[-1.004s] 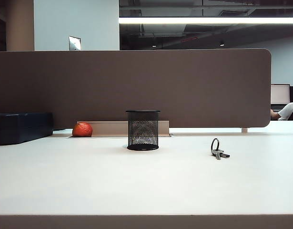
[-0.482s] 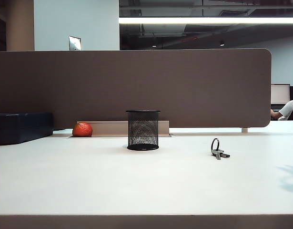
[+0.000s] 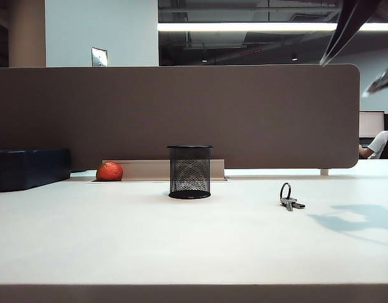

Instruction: Pick up a bunch of keys from the table, then put them into the black basket.

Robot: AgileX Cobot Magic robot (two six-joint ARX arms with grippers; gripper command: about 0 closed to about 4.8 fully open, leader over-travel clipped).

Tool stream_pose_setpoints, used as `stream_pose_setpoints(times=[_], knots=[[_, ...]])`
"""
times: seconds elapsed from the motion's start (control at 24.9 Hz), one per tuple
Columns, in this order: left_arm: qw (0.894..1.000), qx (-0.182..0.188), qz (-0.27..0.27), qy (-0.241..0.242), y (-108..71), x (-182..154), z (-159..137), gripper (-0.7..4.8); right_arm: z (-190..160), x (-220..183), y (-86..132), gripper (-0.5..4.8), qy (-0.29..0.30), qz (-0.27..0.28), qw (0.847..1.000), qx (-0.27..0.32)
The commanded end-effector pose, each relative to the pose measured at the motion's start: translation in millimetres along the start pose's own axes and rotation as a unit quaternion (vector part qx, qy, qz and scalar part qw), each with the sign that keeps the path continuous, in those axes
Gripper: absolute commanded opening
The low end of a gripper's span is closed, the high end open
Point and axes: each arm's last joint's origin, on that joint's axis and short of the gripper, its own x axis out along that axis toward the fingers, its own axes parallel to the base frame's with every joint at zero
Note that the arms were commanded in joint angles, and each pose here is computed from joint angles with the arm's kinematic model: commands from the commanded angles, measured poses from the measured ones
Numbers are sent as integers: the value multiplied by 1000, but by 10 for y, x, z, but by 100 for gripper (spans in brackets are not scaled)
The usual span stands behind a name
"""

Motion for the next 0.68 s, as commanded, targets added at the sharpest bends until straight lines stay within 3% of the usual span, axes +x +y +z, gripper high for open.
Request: stream_pose_setpoints(times=[0.04,0.2,0.44,0.68], knots=[[1000,2,-1,-5,-1,-2,17,-6,104,208,-64,437,34,30,999,15],[1000,1,-14,0,-9,-2,9,-6,185,485,-128,437,67,37,997,25],[996,1,-94,2,-55,-7,6,-6,277,960,-132,437,108,41,993,20],[995,0,-102,2,-59,-8,6,-6,326,1327,-172,437,117,16,993,9]])
